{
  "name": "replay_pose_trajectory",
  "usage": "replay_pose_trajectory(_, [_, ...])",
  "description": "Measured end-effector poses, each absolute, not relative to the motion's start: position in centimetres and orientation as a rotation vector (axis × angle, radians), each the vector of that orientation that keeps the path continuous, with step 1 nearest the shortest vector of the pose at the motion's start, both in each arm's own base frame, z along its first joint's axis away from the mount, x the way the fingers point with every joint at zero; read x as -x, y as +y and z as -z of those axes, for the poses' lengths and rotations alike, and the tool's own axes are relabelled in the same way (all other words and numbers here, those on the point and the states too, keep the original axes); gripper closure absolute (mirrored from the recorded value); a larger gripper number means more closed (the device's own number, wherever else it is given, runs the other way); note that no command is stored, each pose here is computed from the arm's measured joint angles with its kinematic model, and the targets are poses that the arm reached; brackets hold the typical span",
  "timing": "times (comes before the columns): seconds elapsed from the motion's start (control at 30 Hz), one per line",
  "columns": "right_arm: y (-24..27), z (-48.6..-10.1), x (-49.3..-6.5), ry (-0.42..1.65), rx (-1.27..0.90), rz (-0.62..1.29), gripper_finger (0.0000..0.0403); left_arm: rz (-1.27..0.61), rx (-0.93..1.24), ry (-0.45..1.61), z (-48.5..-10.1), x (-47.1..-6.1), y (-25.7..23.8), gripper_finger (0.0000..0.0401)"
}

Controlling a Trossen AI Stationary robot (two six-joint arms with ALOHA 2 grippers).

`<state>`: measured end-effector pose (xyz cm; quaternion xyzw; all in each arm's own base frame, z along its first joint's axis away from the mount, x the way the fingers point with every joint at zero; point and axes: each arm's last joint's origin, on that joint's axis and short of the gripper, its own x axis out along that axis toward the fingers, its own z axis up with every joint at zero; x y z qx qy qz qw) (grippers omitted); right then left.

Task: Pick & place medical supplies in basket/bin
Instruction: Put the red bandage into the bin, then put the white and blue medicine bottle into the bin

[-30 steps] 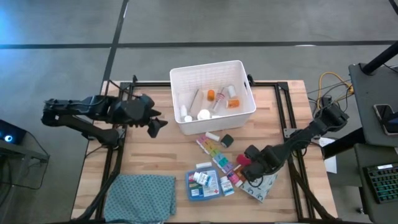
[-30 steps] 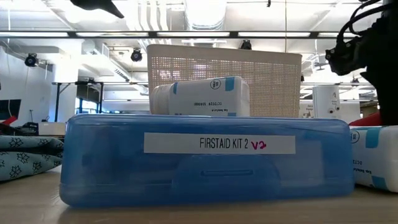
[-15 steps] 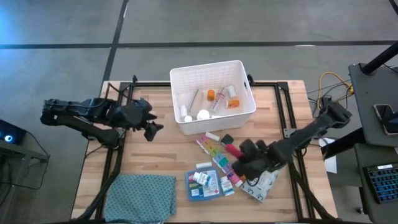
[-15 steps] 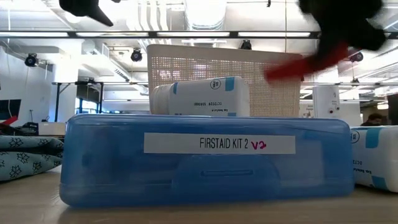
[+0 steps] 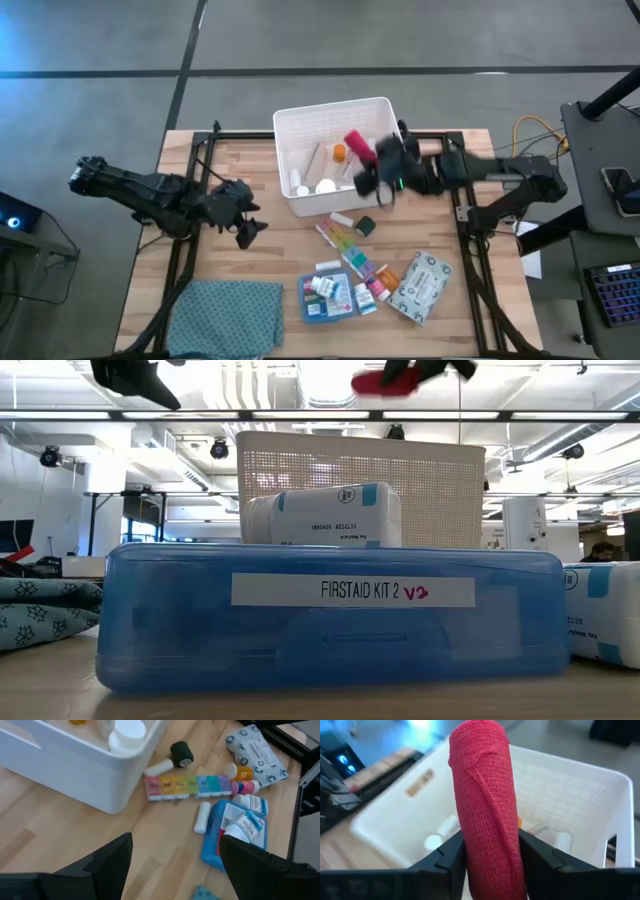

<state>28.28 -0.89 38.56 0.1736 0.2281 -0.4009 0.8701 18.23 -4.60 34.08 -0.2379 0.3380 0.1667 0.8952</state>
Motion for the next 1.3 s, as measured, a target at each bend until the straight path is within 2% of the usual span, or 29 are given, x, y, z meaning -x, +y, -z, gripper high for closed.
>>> replay_pose_trajectory(0.13, [-5.6,-38.4,-28.0,0.537,-0.45,0.817,0.022,-0.316,0.51,0.727,-32.5,-18.7,-5.8,0.0125])
replay_pose_trajectory(0.27, [-7.0,-38.4,-27.7,0.545,-0.473,0.826,0.0173,-0.292,0.539,0.742,-31.0,-18.9,-6.8,0.0125])
replay_pose_trajectory(0.47, [-5.8,-38.5,-27.9,0.572,-0.412,0.766,0.0098,-0.26,0.592,0.694,-29.5,-19.5,-7.5,0.0125])
replay_pose_trajectory(0.63, [-2.6,-39.0,-27.7,0.58,-0.361,0.659,0.0058,-0.214,0.548,0.66,-28.4,-19.9,-7.7,0.0125])
replay_pose_trajectory(0.8, [1.7,-39.0,-27.0,0.601,-0.337,0.573,0.0045,-0.058,0.41,0.638,-27.4,-20.3,-8.4,0.0125])
replay_pose_trajectory(0.97, [5.1,-37.8,-25.8,0.72,-0.334,0.551,0.0044,0.07,0.216,0.579,-26.7,-21.7,-9.1,0.0125])
replay_pose_trajectory(1.13, [7.7,-36.2,-24.6,0.856,-0.345,0.596,0.0044,0.158,0.079,0.637,-25.2,-24.9,-10.4,0.0125])
replay_pose_trajectory(1.3, [9.3,-35.6,-23.3,0.861,-0.358,0.677,0.0044,0.26,0.027,0.66,-25.1,-28.1,-10.9,0.0125])
